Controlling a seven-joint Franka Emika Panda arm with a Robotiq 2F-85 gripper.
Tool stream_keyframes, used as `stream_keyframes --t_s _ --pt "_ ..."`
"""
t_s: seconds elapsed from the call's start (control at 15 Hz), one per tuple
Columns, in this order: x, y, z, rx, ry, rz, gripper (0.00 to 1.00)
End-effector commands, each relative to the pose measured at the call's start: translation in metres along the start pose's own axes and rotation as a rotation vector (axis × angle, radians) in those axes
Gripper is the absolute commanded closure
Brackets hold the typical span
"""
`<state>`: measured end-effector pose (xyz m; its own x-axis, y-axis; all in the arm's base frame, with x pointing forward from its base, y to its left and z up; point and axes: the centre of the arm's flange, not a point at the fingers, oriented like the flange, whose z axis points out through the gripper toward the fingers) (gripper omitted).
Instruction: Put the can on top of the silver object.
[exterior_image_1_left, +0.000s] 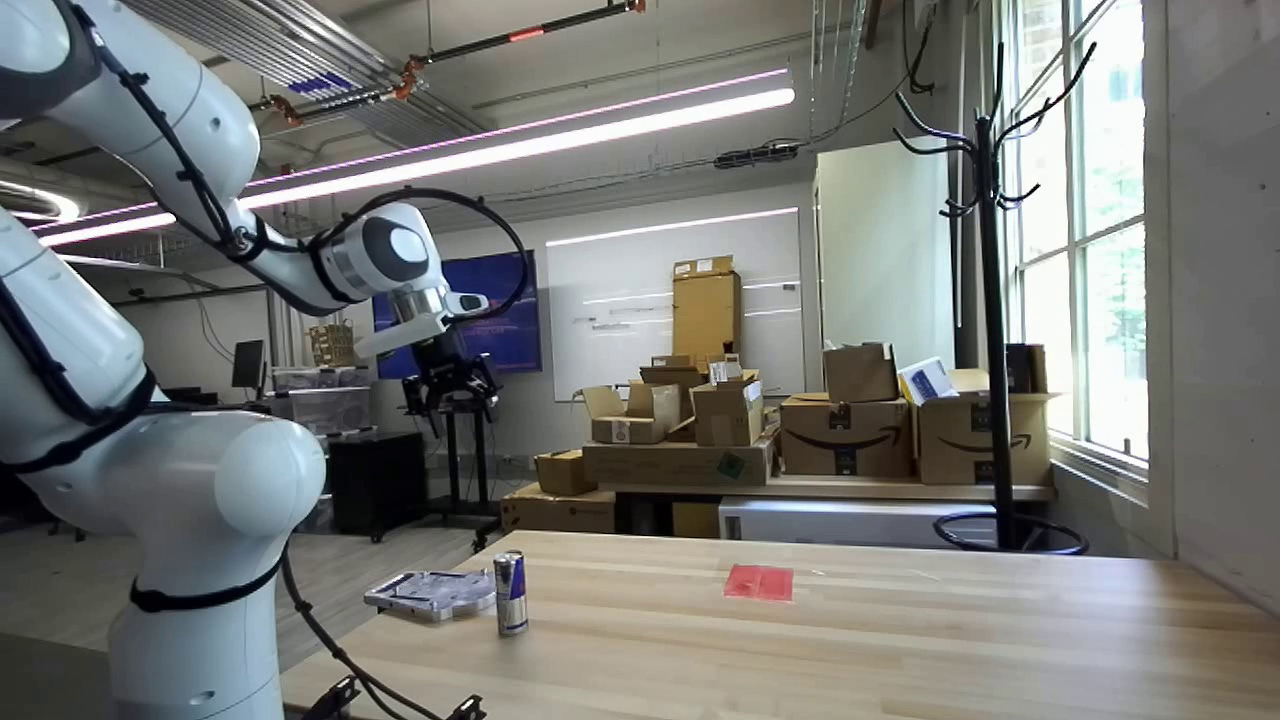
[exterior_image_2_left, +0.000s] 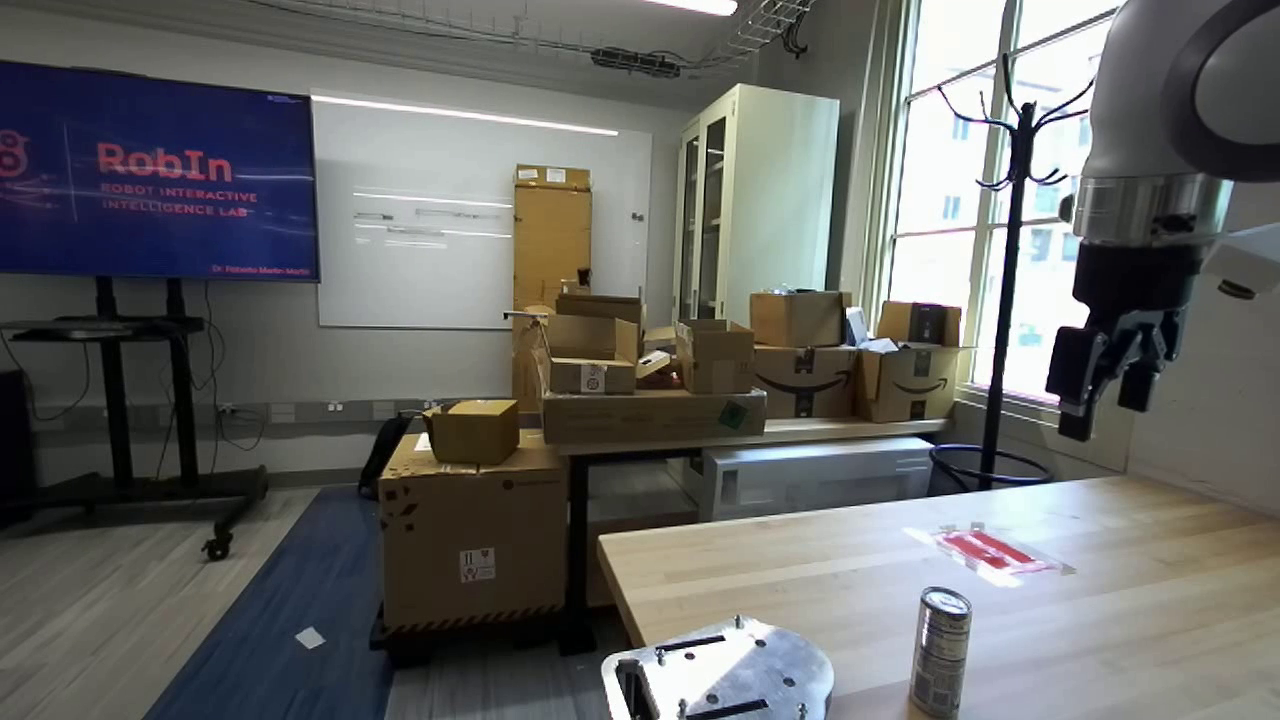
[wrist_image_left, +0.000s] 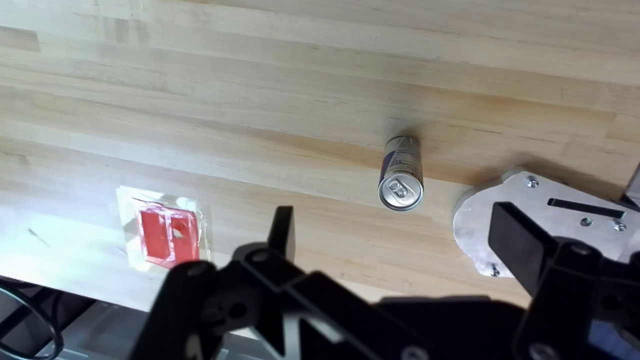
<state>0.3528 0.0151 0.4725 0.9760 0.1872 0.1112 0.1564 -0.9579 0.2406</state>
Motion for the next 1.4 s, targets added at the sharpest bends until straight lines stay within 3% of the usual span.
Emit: stream_keyframes --t_s 0.0,0.27,0.67,1.33 --pt "0.030 0.005 0.001 0.000 0.012 -0.019 0.00" --pt "0.060 0.007 0.015 0.007 0.022 -0.032 0.00" --pt "0.102 0.003 0.078 0.067 -0.042 -0.053 0.00" --pt "0.125 -0.008 0.176 0.173 -0.141 -0.079 0.00"
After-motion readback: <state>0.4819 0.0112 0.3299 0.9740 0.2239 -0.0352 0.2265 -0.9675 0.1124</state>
